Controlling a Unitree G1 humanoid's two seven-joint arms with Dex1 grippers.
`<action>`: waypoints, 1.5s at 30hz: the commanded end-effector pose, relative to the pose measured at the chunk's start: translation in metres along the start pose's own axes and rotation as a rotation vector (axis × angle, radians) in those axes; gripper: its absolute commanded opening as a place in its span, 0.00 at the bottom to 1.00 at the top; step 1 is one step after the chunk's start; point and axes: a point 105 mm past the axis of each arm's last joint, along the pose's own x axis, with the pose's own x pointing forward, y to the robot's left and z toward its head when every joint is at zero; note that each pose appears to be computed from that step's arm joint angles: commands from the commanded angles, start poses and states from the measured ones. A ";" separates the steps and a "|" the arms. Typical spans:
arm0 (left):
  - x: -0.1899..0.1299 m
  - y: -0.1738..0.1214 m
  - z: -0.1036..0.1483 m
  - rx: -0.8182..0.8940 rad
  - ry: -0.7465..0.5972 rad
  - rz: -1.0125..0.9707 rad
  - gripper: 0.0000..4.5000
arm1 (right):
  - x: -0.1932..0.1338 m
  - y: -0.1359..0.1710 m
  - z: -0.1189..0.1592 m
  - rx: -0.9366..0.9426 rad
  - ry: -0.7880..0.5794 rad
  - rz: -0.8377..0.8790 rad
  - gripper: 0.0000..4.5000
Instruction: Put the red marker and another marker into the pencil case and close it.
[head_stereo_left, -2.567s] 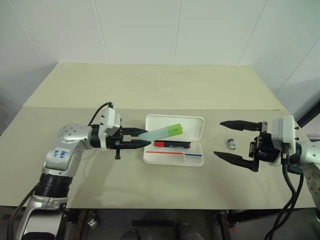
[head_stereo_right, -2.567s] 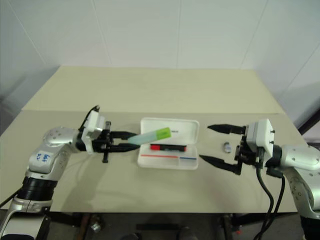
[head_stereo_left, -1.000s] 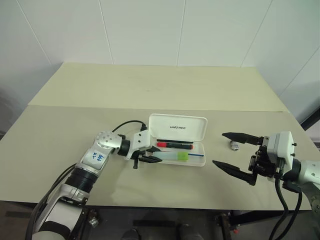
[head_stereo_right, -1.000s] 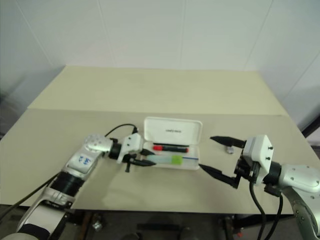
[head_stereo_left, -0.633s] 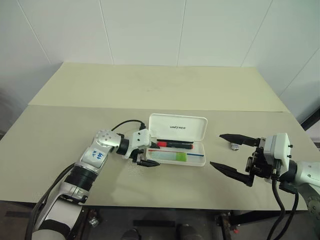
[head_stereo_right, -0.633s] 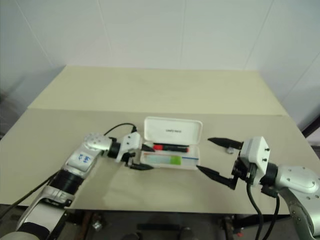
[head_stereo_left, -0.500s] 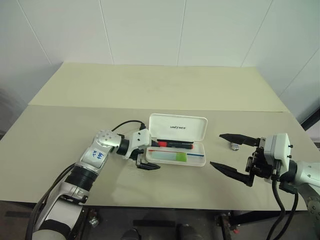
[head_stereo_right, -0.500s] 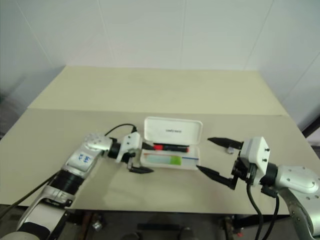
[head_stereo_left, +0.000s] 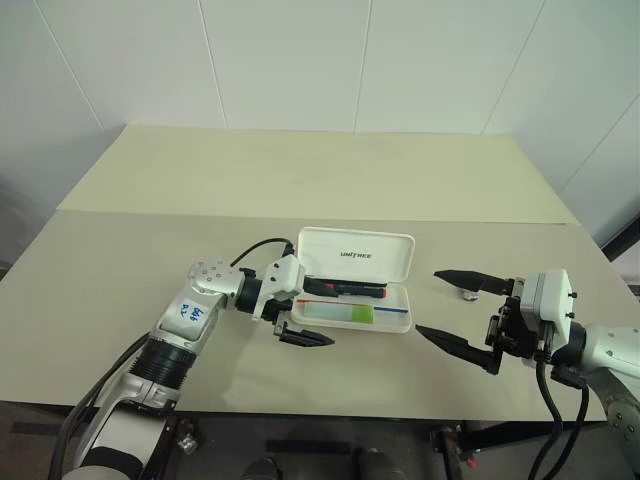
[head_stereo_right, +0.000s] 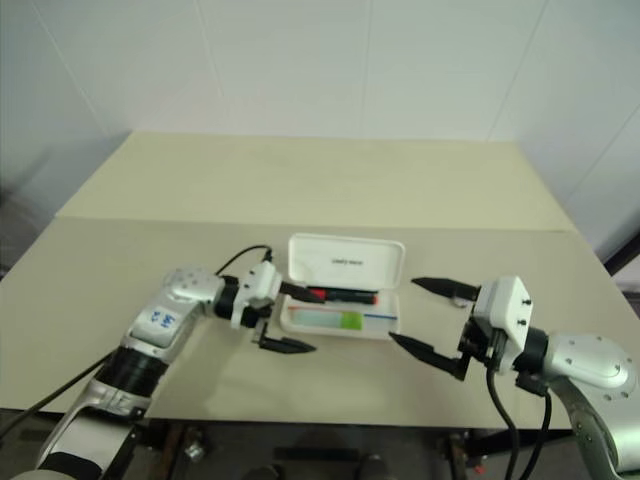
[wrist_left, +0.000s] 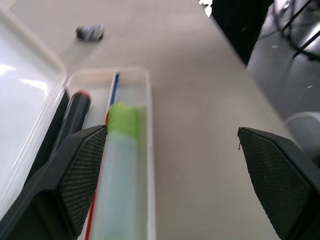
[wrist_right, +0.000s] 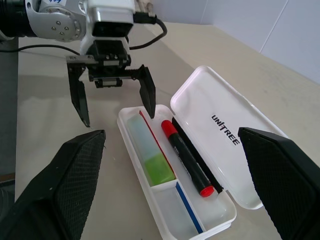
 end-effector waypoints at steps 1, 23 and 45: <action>-0.007 -0.006 0.009 0.012 -0.036 -0.018 1.00 | 0.000 -0.005 0.001 -0.010 -0.012 -0.049 1.00; -0.074 0.005 0.056 -0.003 -0.227 0.177 1.00 | -0.021 -0.081 -0.095 0.252 0.276 -0.804 1.00; -0.088 0.007 0.068 0.051 -0.214 0.233 1.00 | -0.012 -0.093 -0.126 0.411 0.249 -0.888 0.30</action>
